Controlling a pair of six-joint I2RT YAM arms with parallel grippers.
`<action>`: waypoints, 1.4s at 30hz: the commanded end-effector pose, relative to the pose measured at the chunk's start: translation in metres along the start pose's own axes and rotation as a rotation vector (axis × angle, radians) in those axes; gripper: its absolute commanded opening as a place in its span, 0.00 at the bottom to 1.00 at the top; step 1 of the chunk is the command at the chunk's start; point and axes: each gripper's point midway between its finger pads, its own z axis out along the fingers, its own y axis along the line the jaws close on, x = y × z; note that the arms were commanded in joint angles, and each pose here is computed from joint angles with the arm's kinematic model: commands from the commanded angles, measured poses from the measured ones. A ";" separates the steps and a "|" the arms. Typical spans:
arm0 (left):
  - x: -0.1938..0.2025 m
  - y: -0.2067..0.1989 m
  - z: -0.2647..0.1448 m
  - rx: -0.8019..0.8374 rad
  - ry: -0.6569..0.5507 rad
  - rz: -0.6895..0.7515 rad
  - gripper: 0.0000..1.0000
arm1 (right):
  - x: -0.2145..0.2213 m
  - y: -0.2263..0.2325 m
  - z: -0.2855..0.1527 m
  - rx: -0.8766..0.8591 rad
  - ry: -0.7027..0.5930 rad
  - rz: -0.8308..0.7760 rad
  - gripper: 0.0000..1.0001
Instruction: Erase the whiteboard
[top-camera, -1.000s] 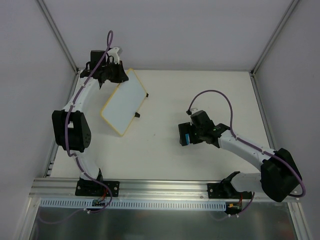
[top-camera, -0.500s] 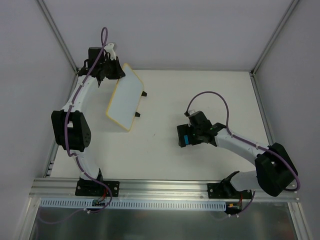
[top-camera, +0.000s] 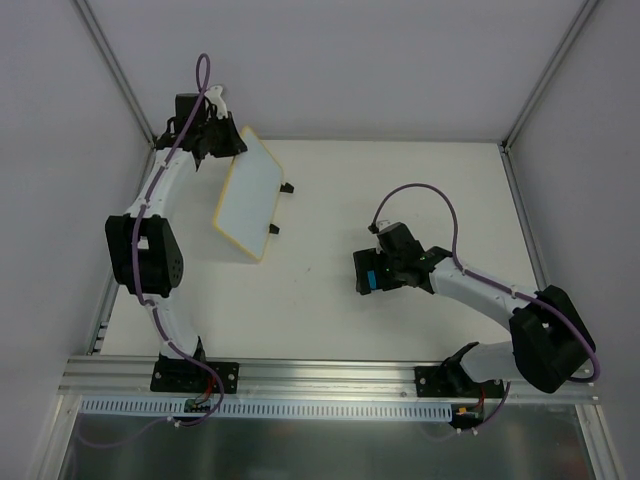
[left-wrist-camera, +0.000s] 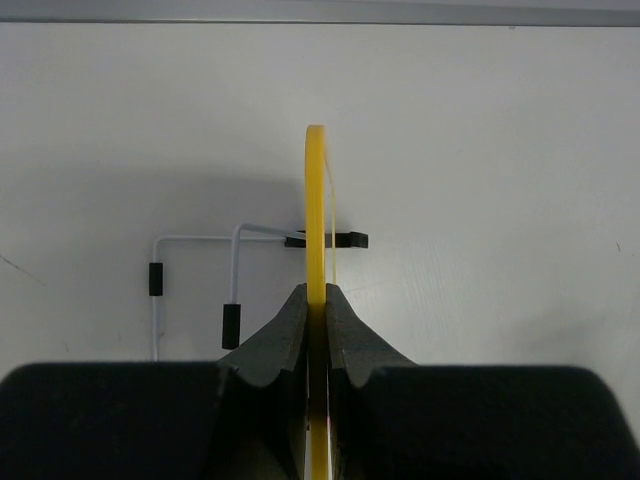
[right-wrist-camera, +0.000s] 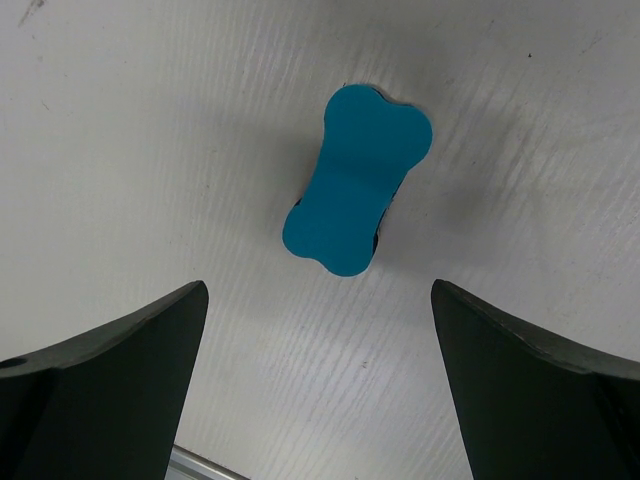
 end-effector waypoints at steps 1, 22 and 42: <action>-0.020 -0.004 0.003 0.051 -0.049 0.062 0.00 | -0.005 0.003 -0.003 -0.013 -0.027 0.015 0.99; -0.018 -0.003 0.051 0.171 -0.016 0.169 0.00 | 0.000 0.004 0.001 -0.017 -0.004 0.028 0.99; -0.012 0.000 0.068 0.225 -0.007 0.277 0.39 | 0.001 0.003 -0.001 -0.020 -0.008 0.027 0.99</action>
